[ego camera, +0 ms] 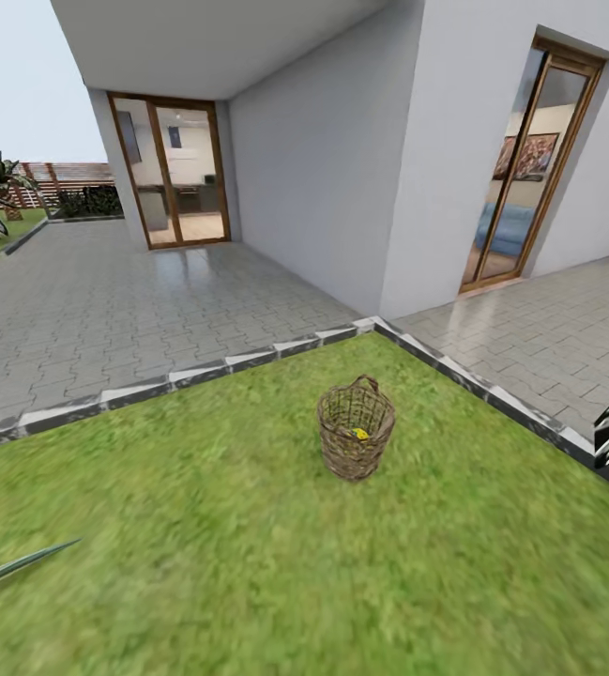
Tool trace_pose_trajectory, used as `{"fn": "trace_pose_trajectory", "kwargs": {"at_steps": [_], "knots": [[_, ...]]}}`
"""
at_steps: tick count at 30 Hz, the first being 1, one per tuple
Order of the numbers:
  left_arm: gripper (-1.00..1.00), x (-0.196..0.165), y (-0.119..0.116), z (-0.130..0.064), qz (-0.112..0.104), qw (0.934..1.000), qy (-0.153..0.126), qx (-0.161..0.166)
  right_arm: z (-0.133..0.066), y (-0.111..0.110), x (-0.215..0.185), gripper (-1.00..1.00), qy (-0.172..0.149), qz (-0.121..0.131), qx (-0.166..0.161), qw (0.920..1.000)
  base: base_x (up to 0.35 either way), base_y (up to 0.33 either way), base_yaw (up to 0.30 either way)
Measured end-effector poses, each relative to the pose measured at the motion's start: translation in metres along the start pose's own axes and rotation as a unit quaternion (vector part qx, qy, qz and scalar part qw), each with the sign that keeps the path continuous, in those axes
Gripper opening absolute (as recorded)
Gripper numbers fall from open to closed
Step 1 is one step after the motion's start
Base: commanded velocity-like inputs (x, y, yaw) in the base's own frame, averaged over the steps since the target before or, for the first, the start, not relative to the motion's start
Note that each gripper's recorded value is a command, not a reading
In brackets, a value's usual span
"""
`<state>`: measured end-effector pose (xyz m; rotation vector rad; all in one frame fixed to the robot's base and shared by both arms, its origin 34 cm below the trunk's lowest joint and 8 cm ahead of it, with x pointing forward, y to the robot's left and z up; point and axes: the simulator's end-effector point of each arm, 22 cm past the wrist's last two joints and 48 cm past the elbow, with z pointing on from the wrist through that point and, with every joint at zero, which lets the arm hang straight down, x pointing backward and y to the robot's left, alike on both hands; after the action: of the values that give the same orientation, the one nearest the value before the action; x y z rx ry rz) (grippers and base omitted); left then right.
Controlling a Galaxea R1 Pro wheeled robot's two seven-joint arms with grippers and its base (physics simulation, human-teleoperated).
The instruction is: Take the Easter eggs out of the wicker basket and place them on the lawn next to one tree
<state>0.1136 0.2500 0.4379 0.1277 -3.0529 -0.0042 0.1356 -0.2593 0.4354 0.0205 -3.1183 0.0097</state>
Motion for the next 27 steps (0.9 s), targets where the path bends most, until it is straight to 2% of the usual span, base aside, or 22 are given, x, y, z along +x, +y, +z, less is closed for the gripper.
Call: {"fn": "trace_pose_trajectory", "kwargs": {"at_steps": [9,27], "knots": [[1.0,-0.0003,-0.0019,0.0,0.0,1.0,0.0,0.002,0.0002,0.0032,-0.0046,1.0,-0.005,0.002,-0.002,1.0,0.034,-0.011,0.0],[1.0,0.0014,-0.0033,-0.0001,0.003,1.0,0.001,0.003,0.0002,0.0031,-0.0056,1.0,-0.006,0.002,-0.001,1.0,0.313,-0.107,0.0]]}}
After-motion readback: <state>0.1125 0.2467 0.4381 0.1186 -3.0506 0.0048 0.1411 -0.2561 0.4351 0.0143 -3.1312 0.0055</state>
